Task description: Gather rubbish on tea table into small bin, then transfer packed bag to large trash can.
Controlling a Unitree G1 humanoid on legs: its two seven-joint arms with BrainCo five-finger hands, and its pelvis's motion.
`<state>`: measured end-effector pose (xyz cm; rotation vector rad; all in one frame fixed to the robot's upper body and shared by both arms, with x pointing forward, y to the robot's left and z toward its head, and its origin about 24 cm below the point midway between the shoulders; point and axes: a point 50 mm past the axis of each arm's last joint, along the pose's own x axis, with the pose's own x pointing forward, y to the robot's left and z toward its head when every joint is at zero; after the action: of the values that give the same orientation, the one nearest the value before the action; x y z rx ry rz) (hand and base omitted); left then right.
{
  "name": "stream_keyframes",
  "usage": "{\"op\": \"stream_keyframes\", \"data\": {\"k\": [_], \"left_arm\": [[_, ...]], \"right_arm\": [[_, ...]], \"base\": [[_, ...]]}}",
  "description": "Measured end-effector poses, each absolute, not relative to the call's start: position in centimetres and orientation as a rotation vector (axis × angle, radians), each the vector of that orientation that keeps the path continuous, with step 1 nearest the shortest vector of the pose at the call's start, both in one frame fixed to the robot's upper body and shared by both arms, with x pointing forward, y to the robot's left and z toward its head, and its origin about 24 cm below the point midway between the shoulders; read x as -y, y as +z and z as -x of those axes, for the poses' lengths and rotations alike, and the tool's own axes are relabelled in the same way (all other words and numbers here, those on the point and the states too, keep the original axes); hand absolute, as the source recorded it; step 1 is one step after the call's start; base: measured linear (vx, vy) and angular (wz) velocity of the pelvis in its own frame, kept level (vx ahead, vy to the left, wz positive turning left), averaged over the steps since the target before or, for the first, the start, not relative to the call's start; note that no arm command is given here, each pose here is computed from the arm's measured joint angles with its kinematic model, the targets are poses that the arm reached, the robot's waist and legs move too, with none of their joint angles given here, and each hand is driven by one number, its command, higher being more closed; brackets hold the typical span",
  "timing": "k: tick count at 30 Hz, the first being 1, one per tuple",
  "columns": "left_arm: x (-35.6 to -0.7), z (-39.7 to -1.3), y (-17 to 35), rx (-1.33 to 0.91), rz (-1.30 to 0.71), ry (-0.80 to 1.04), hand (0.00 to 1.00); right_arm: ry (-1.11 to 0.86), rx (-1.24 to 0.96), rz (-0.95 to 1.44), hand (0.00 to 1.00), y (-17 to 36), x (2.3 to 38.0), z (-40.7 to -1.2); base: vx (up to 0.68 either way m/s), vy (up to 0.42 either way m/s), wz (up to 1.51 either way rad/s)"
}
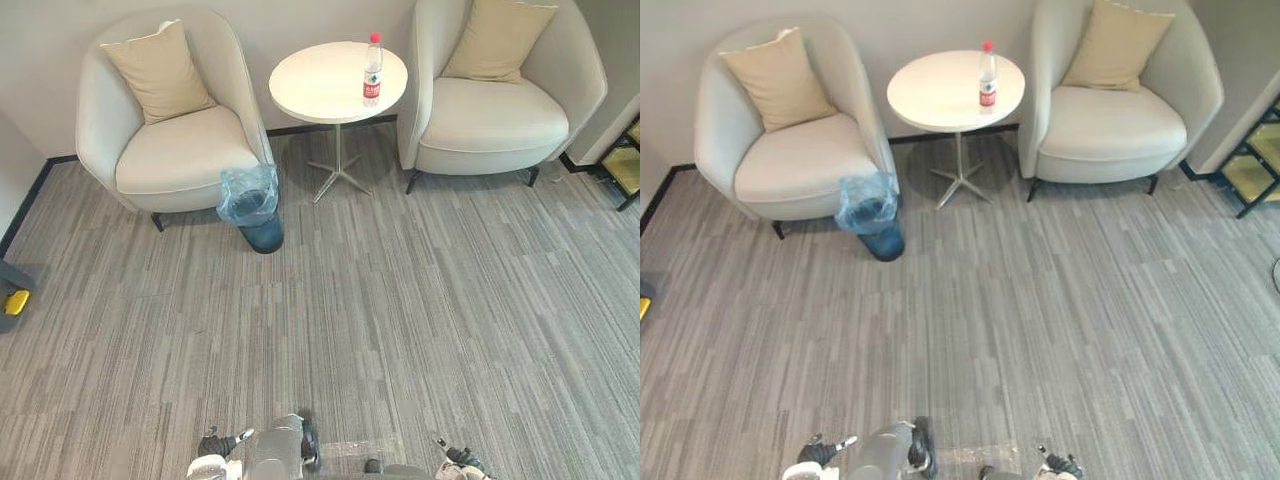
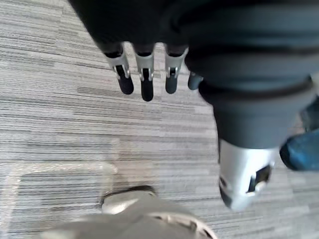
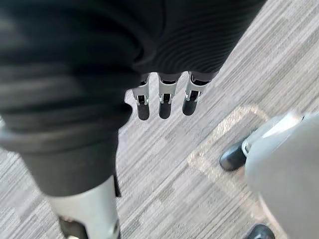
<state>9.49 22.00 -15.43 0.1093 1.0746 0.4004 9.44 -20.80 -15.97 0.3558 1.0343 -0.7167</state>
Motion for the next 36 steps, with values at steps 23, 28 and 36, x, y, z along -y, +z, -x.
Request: {"op": "stream_keyframes", "data": {"k": [23,28,36], "left_arm": [[-16.9,-12.1,-15.5,-1.045,0.041,0.362,0.00],[-17.3,-13.5,-14.8,-0.968,0.034,0.363,0.00],[-18.5,-13.5,-14.7,-0.974,-0.004,0.367,0.00]], "right_arm": [[-0.640,-0.985,-0.263,0.00,-15.3,22.0,-10.6],[-0.613,-1.028,-0.245,0.00,-15.6,21.3,-10.2],[-0.592,-1.056,-0.289,0.00,-16.0,19.4,-10.1]], "base": [[0.41,-0.055,-0.03],[0.34,-0.118,-0.05],[0.45,0.118,-0.25]]}}
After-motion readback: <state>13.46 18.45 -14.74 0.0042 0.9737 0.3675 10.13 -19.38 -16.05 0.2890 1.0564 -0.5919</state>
